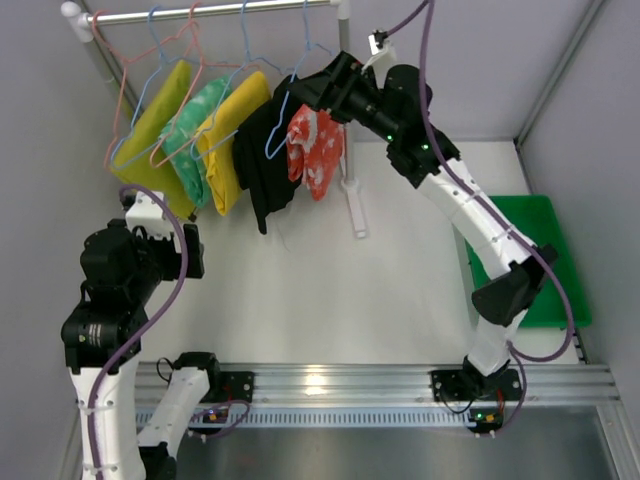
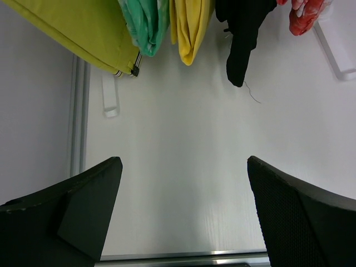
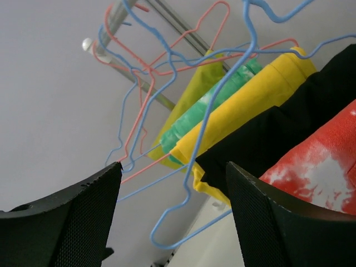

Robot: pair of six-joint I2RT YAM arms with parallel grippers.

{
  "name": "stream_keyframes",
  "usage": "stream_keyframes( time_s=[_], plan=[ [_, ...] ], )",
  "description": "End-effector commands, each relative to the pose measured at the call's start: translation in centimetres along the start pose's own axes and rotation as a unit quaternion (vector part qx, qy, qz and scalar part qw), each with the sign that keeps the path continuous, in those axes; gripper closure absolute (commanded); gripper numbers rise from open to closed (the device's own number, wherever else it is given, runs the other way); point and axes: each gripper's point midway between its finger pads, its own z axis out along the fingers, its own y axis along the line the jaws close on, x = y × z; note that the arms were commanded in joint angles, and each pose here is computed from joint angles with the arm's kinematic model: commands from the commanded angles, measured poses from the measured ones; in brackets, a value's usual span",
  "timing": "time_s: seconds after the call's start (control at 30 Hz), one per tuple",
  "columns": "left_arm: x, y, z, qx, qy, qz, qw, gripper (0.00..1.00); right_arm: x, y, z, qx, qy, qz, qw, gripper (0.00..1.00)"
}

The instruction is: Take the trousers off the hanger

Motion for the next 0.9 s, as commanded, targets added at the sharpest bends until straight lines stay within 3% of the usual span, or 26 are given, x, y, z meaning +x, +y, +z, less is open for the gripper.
stream_keyframes(
  time_s=[0.0, 0.23, 0.43, 0.53, 0.63, 0.67, 0.87],
  plan=[
    [-1.7, 0.5, -0.7, -0.013, -0.026, 0.003, 1.000, 0.01, -1.6, 1.6, 2.2, -0.016, -0.053, 0.010, 0.998, 0.26],
    [-1.2, 1.3, -0.7, -0.032, -0.019, 0.011, 0.999, 0.01, 0.0, 1.7, 5.6, -0.046, -0.065, 0.021, 0.997, 0.27],
    [-0.3, 1.4, -0.6, -0.037, -0.012, 0.016, 0.999, 0.01, -0.4, 2.3, 7.0, -0.074, -0.090, 0.030, 0.993, 0.36],
    [0.0, 1.5, -0.4, -0.038, -0.010, 0.017, 0.999, 0.01, -0.8, 2.7, 7.1, -0.085, -0.098, 0.032, 0.991, 0.47],
    [0.1, 1.5, -0.3, -0.039, -0.009, 0.018, 0.999, 0.01, -1.2, 3.4, 7.0, -0.098, -0.102, 0.035, 0.989, 0.62],
    [0.1, 1.5, -0.3, -0.038, -0.009, 0.018, 0.999, 0.01, -1.4, 3.6, 6.9, -0.101, -0.105, 0.037, 0.989, 0.71],
    [0.2, 1.5, -0.2, -0.040, -0.008, 0.018, 0.999, 0.01, -2.2, 5.6, 6.0, -0.136, -0.105, 0.045, 0.984, 0.97]
  ],
)
